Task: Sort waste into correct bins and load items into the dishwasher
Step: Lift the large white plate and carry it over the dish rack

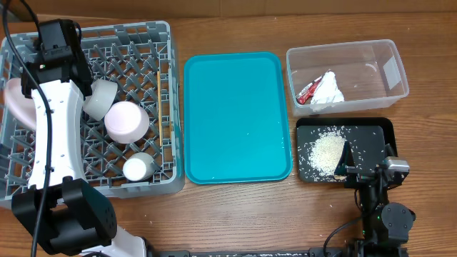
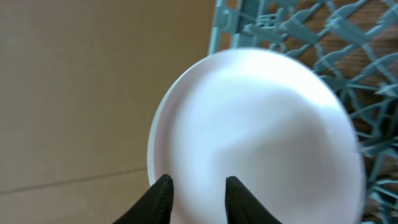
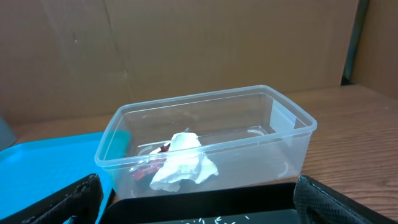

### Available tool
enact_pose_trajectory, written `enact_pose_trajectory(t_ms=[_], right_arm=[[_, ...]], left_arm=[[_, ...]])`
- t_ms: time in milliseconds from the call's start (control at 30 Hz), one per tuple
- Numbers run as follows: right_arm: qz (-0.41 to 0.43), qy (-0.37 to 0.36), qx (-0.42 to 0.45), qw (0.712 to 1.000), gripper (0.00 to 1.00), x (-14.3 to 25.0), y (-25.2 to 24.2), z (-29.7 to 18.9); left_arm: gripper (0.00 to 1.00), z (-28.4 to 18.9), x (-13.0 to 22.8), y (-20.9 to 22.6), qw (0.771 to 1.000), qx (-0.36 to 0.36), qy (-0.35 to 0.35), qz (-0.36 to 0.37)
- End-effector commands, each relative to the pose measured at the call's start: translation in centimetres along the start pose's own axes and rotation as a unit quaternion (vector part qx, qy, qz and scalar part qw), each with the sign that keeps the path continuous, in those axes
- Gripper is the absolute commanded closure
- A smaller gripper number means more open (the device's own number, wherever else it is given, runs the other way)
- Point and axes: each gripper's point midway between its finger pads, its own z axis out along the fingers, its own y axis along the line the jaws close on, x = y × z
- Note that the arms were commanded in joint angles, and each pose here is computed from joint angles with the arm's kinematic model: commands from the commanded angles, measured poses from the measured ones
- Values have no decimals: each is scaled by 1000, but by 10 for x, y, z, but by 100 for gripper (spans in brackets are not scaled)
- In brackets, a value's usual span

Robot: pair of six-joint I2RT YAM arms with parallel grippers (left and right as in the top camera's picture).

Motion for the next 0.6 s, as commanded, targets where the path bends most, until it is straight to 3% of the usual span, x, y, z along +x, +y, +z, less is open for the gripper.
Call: enact_pose_trajectory(t_ms=[0,300,433,567], right_arm=[[0,-2,3,1000,0,1,-2,0],[0,-2,3,1000,0,1,-2,0],[0,-2,3,1000,0,1,-2,0],[0,-2,3,1000,0,1,-2,0]], left_arm=[[69,1,-3,-16,999,48,-12,11],[67,-11,-9,-27,998,56,-23,-5],[57,-24,-10,-24,994,61,-26,-85],[49,-43,9,0,975,77,-9,-208]])
